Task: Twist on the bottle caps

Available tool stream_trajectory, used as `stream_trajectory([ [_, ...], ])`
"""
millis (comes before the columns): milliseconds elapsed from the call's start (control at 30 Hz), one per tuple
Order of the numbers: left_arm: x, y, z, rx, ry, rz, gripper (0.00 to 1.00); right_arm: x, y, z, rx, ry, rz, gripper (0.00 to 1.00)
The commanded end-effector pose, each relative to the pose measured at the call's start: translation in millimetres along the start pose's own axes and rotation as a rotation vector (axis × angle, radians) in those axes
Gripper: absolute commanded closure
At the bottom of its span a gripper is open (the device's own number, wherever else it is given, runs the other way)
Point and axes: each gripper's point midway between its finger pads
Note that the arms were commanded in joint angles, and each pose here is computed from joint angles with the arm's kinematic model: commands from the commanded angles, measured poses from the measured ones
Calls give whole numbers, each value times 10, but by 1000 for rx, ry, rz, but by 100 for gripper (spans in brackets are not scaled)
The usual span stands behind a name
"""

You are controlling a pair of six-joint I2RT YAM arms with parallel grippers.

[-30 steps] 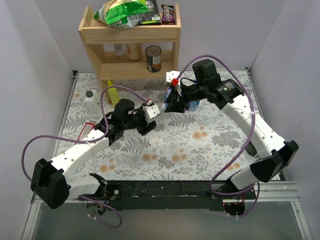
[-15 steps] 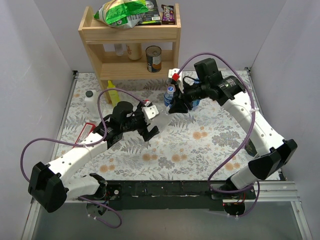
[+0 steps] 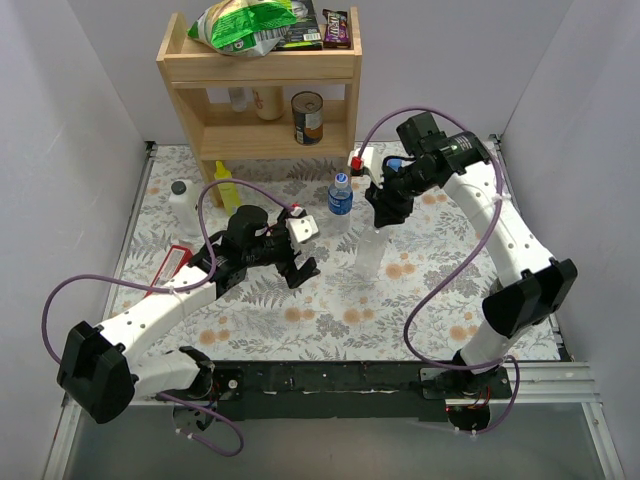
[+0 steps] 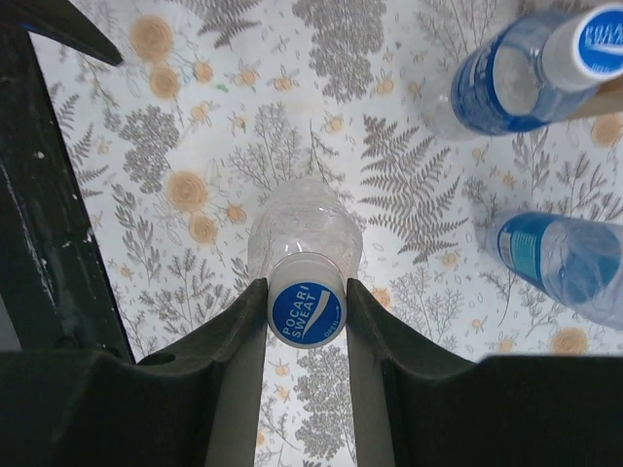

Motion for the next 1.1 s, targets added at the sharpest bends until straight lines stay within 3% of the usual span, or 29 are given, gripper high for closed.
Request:
stream_trajectory([
  [0,-21,3,71,-26,-11,-11,2,-256,-38,-143,81,-10,-50,99],
  [167,-36,9,14,-11,-6,-8,2,-334,-116,-106,73,-7,-47,99],
  [300,-40,9,-13,-4,-4,-5,2,-357,-160,-80,31,13,-59,88],
  [700,-56,-11,-59,6,-8,-13,2,-288,-284,-233,18,15,-41,80],
  [933,-57,-18,-59,5,-9,-16,2,-273,-240,-222,10,28,-53,61],
  [967,-59,-15,-58,5,-8,-16,2,-271,-231,-214,7,30,-55,55],
  [1067,-69,-19,-73,7,-6,-20,2,-273,-221,-205,3,32,-59,50],
])
Point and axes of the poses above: each gripper's point midway between its finger pads, its own y axis back along the fingers, its own x axis along the line the jaws close on, z = x × y, and after that the axes turned 11 degrees about -y, right-handed
